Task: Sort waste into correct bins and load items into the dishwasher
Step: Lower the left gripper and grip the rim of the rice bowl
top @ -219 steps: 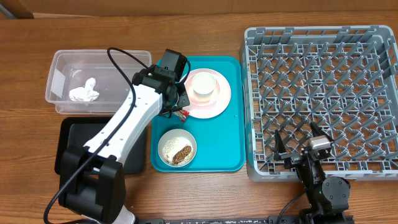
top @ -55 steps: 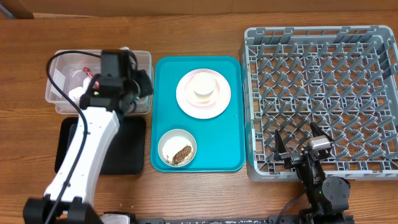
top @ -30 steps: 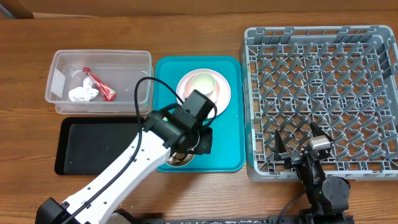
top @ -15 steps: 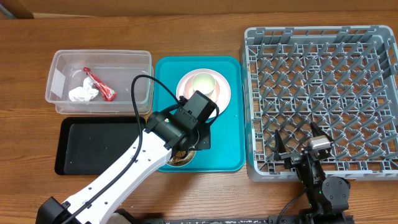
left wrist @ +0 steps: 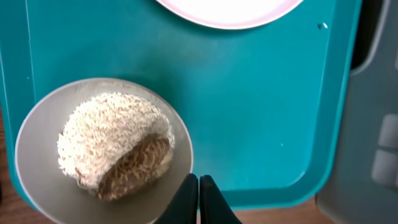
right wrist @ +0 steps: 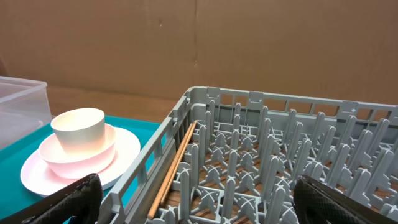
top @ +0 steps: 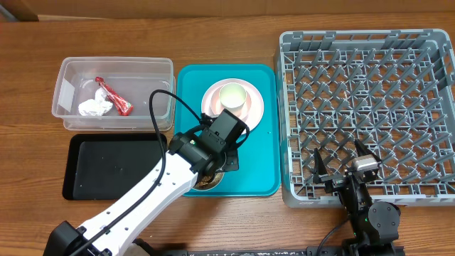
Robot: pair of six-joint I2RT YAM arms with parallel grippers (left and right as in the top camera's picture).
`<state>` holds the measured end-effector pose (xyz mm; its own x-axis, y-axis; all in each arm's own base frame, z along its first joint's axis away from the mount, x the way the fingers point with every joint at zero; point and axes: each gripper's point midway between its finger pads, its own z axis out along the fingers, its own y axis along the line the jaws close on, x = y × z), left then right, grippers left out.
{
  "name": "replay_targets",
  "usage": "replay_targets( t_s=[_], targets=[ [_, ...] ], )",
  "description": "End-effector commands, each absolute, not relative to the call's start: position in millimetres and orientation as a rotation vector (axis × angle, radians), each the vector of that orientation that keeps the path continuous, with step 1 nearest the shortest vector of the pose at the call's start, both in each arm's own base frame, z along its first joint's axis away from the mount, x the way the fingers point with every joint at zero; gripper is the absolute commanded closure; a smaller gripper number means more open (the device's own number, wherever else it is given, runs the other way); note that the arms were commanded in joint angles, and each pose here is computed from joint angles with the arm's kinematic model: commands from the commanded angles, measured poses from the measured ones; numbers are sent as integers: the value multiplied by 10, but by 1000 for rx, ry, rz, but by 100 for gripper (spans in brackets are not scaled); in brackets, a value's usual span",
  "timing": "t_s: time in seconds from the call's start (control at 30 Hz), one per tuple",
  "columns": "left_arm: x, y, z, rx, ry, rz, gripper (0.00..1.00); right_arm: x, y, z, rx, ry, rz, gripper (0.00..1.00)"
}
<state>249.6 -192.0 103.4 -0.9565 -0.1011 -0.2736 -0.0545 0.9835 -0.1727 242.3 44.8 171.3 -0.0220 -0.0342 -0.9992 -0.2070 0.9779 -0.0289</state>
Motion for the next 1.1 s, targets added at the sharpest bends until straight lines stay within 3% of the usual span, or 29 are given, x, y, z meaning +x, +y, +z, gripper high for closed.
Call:
replay_targets(
  t_s=[0.0, 0.33, 0.57, 1.07],
  targets=[
    [2507, -1841, 902, -146, 2828, -180, 93, 2424, 445, 1705, -186, 1582, 135, 0],
    [2446, -1792, 635, -138, 2831, -177, 83, 2424, 445, 1705, -186, 1582, 135, 0],
    [2430, -1795, 621, -78, 2839, -173, 69, 2424, 445, 1705, -186, 1582, 135, 0],
    [2382, -1911, 398, 125, 2909, -191, 68, 2424, 445, 1705, -186, 1582, 135, 0]
  ],
)
